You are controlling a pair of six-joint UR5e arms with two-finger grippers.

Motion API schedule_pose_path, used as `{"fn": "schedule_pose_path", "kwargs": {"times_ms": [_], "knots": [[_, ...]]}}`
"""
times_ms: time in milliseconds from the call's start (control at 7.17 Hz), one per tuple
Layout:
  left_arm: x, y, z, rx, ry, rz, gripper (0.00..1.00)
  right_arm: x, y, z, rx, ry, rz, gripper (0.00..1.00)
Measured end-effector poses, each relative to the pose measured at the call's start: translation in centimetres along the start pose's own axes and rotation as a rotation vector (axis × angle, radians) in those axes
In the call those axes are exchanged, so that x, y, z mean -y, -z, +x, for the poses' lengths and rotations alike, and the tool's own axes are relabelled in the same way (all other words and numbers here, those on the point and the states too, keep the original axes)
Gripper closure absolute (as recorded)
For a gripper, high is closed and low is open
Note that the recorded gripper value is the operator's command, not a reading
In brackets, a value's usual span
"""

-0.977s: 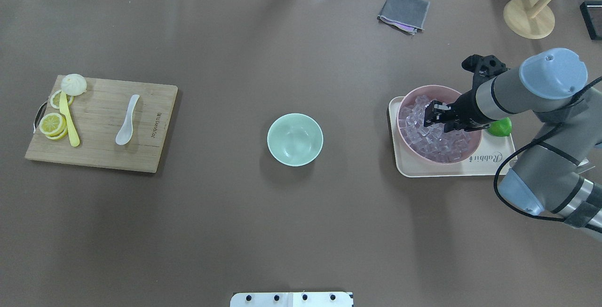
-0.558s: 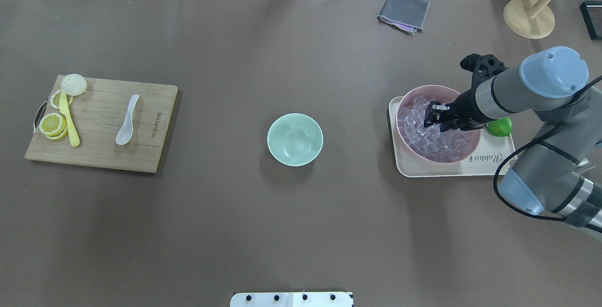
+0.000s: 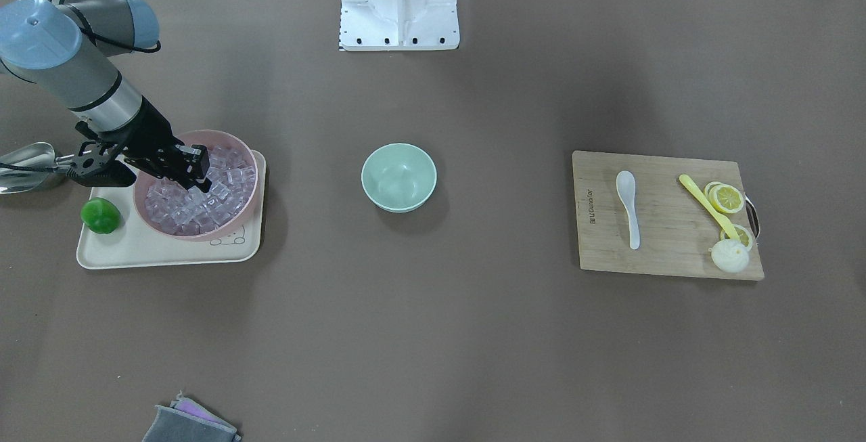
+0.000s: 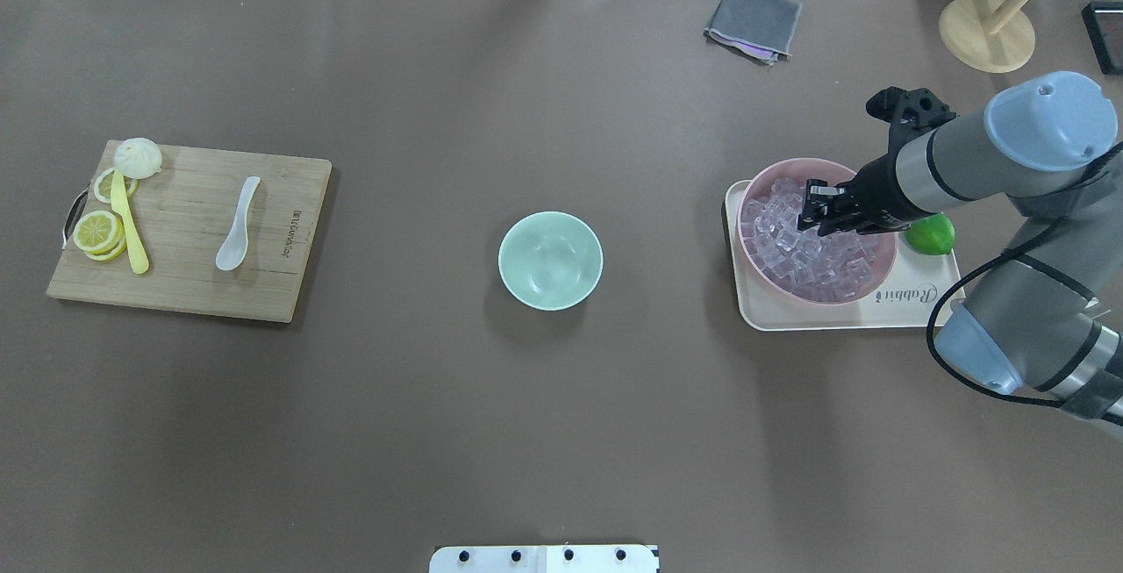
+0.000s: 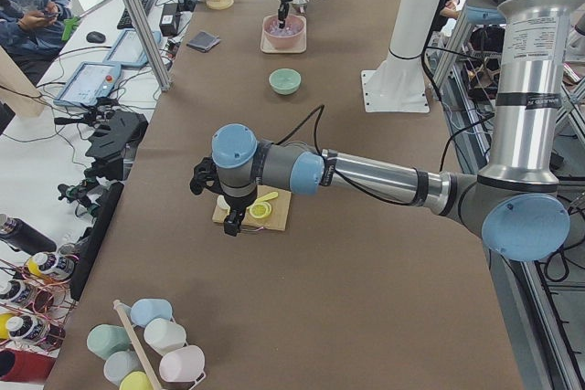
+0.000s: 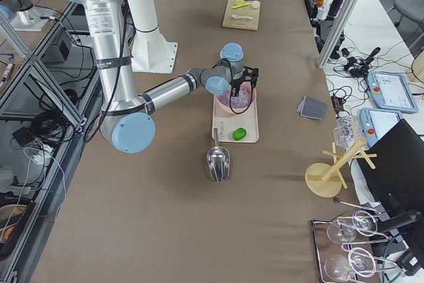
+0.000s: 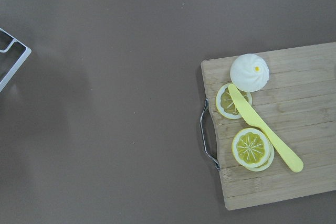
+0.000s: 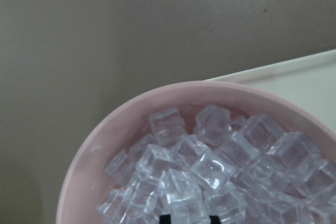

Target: Put spoon and ice into bowl

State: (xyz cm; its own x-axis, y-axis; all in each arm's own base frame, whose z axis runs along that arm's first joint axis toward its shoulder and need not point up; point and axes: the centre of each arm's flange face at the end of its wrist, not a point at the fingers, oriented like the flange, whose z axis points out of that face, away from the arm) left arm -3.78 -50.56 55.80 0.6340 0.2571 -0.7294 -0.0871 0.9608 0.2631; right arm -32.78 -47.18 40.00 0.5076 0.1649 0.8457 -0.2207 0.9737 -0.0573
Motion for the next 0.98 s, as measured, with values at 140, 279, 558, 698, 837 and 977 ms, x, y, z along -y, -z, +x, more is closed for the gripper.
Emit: {"fn": "schedule_pose_path", "kwargs": {"times_ms": [140, 279, 558, 698, 837, 977], "knots": [[0.0, 0.0, 0.0, 0.0, 0.0, 0.0, 0.02, -0.1, 1.1, -1.4, 0.012, -0.002, 0.002, 1.0], [0.3, -0.2, 0.4, -0.002, 0.013, -0.003, 0.02, -0.4, 2.8, -4.4, 0.014, -0.011, 0.006, 1.0], [3.5, -2.8, 5.5, -0.023, 0.101, -0.012, 0.02, -4.0, 3.5, -14.1, 0.009, -0.041, 0.036, 1.0], [5.0, -5.0, 9.5, -0.036, 0.136, -0.014, 0.02, -6.5, 2.1, -18.3, 0.012, -0.048, 0.051, 1.0], [6.1, -7.6, 13.4, -0.029, 0.156, -0.017, 0.02, -8.4, 0.0, -22.0, 0.011, -0.06, 0.069, 1.0], [7.1, -10.4, 17.4, -0.007, 0.169, -0.019, 0.02, -9.9, -2.3, -25.0, 0.004, -0.066, 0.094, 1.0]]}}
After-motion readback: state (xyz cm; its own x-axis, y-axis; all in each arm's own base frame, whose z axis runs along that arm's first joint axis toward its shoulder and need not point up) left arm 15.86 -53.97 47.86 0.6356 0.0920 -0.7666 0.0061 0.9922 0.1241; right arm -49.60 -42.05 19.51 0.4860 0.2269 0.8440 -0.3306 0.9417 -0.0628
